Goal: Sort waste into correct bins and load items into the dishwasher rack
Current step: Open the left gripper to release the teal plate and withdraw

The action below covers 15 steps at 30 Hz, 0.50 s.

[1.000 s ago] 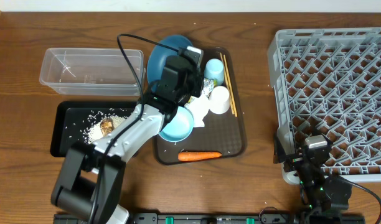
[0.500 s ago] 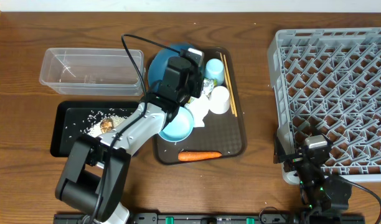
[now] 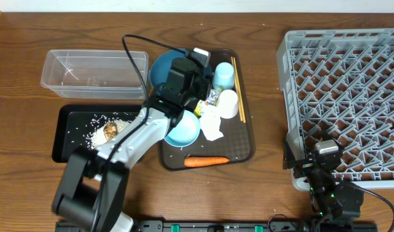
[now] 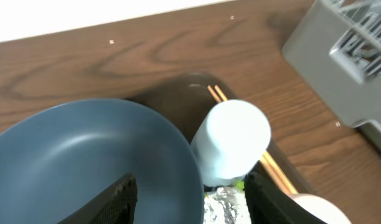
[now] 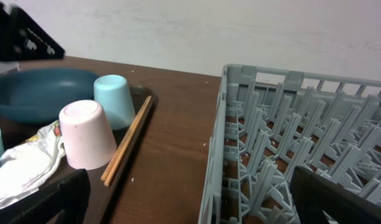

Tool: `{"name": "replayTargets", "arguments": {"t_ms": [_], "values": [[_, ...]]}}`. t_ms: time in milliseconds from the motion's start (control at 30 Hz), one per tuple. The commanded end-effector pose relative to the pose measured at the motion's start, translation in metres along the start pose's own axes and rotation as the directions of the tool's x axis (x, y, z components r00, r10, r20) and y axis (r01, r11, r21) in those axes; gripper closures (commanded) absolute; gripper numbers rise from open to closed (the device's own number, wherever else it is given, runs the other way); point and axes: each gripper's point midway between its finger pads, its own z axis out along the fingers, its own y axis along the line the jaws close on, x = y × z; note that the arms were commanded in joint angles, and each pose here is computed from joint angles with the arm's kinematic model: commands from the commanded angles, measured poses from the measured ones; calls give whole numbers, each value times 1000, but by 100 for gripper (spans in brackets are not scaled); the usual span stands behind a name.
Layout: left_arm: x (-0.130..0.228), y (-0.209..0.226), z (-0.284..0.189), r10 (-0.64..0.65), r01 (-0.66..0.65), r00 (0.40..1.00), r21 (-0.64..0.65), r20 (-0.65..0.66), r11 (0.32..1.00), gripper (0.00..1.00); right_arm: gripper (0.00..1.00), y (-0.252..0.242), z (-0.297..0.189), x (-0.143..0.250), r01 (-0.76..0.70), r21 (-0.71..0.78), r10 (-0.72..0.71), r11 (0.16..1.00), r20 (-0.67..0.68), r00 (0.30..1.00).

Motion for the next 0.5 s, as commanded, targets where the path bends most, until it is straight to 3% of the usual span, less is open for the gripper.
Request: {"name": "replayTargets", "arguments": {"t_ms": [0,133,333,467], "values": [[-32,-4,-28,3,-2,998,-2,68,1000,44,1,0,0,1,12,0,-12,1000,-1,1000],[-34,-12,-55,-14,12,999,37,40,999,43,1,0,0,1,12,0,-12,1000,-1,1000],[-21,-49,-109,-13,26,998,232,-58,972,15,1,0,0,1,12,0,-12,1000,-1,1000],[-8,-77,-139,-44,97,989,388,-144,917,5,1,0,0,1,12,0,-12,1000,-1,1000]]}}
